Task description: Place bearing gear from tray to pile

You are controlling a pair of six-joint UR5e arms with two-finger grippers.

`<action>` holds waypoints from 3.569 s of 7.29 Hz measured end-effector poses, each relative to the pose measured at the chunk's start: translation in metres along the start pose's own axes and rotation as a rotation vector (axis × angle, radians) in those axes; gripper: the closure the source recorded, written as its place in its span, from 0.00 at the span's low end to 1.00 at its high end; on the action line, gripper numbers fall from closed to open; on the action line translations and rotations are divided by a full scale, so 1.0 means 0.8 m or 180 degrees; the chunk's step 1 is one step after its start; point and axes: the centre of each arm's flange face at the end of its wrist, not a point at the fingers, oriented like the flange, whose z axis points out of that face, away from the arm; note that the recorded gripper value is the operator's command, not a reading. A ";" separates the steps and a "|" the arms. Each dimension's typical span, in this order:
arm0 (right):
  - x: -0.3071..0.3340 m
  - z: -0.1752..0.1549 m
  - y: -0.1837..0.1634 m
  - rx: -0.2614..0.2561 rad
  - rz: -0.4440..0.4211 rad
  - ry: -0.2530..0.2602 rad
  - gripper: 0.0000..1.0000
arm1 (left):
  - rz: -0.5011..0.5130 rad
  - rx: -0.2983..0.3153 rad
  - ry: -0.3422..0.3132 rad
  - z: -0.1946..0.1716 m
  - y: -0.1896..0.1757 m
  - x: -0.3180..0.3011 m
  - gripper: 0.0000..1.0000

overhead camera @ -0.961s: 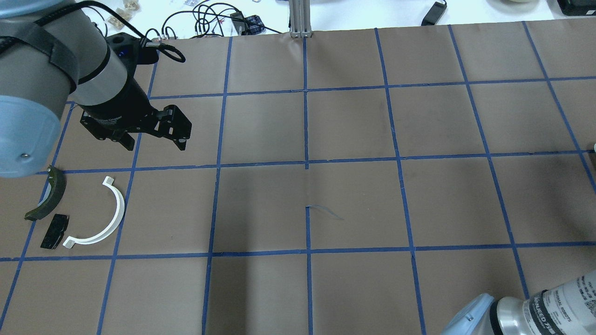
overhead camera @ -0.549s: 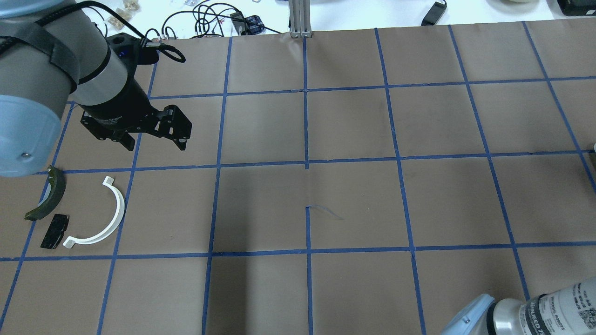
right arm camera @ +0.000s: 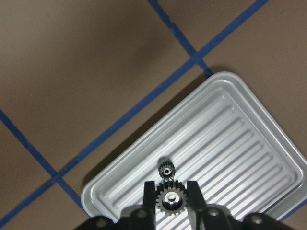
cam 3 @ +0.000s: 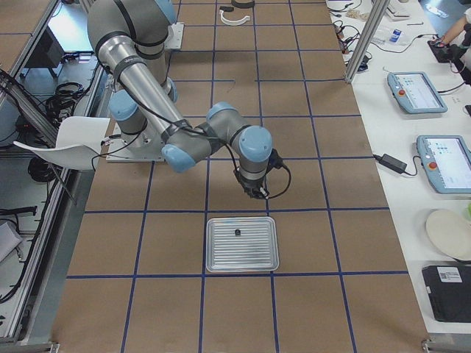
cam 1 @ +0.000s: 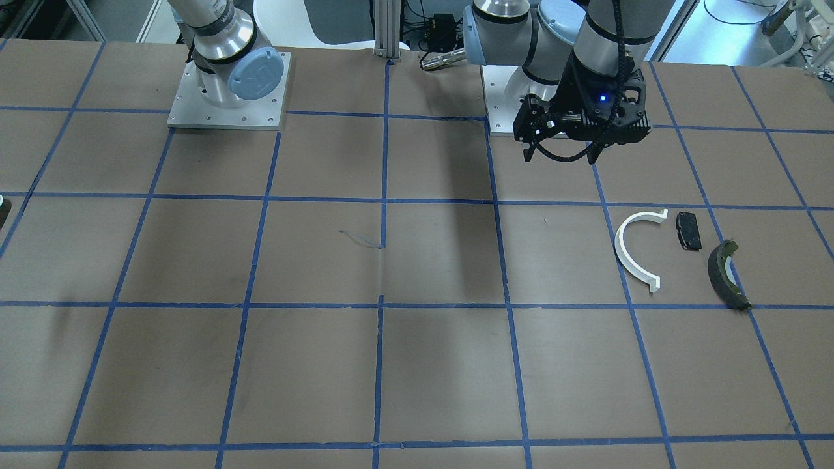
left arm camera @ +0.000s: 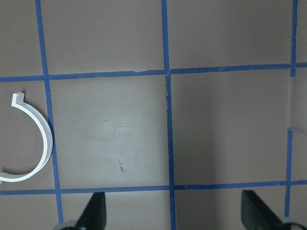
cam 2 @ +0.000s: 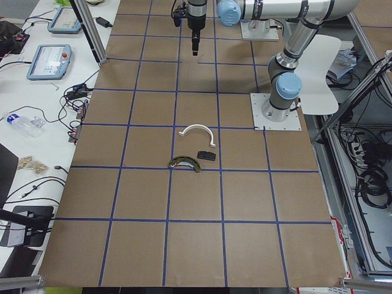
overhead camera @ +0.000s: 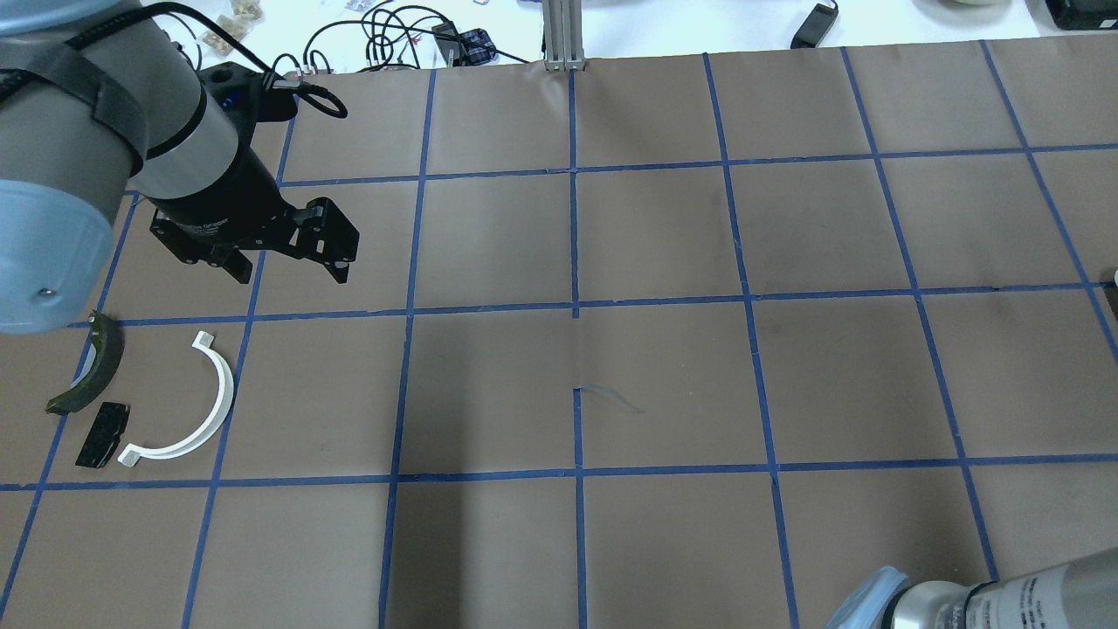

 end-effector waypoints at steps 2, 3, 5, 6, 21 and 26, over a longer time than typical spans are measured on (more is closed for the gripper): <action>-0.113 -0.005 -0.153 -0.0032 0.0486 -0.0068 0.95 | -0.0001 0.0001 0.0000 0.000 0.000 0.000 0.00; -0.179 -0.001 -0.225 -0.0031 0.0681 -0.0010 0.95 | -0.0001 0.0002 -0.0002 0.000 0.000 -0.001 0.00; -0.301 0.023 -0.342 0.0070 0.1145 0.0095 0.95 | -0.0005 0.0012 -0.0003 0.000 -0.001 -0.002 0.00; -0.355 0.043 -0.393 0.0163 0.1456 0.0126 0.95 | -0.0027 0.0026 -0.0002 0.000 -0.002 -0.006 0.00; -0.398 0.081 -0.448 0.0300 0.1919 0.0192 0.00 | 0.0034 0.0262 0.0061 0.103 -0.093 0.049 0.00; -0.165 0.033 -0.254 0.0062 0.1341 0.0429 0.00 | 0.0373 0.0188 0.0295 0.247 -0.120 0.202 0.00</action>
